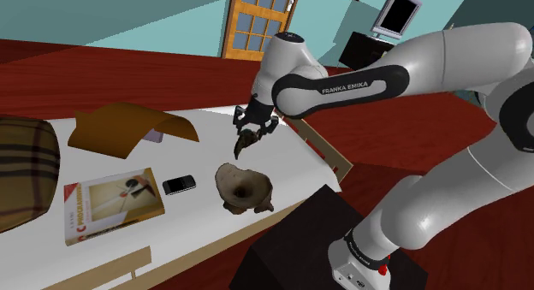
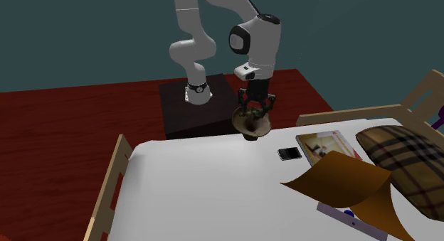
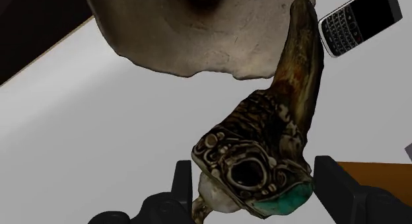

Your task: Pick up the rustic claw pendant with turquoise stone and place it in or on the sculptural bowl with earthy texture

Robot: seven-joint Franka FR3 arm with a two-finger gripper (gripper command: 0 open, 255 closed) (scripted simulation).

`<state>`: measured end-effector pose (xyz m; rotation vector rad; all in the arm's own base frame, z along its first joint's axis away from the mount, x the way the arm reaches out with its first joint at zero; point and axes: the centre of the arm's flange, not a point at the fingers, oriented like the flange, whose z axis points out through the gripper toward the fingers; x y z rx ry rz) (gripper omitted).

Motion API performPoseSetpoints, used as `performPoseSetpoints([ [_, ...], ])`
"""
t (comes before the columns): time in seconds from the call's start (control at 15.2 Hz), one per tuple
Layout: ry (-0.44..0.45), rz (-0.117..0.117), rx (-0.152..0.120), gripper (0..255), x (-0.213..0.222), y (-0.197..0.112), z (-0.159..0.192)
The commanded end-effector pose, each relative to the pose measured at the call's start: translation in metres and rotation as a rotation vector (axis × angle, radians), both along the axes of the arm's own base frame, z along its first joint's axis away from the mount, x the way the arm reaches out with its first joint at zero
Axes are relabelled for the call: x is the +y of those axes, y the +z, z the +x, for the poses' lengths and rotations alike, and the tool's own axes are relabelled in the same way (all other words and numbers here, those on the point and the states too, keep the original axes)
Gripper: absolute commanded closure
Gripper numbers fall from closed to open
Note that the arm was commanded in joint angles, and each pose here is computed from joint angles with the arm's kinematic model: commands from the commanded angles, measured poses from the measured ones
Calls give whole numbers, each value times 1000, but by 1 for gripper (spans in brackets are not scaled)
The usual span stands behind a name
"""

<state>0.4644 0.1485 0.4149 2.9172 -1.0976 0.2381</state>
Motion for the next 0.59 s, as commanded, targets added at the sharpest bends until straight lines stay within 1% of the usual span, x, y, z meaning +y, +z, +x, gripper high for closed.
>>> performPoseSetpoints([
  [0.0, -1, 0, 0, 255, 12, 0, -22],
  [0.33, -1, 0, 0, 255, 42, 3, -80],
  [0.4, -1, 0, 0, 255, 46, 3, -87],
  [0.53, -1, 0, 0, 255, 46, -8, -87],
])
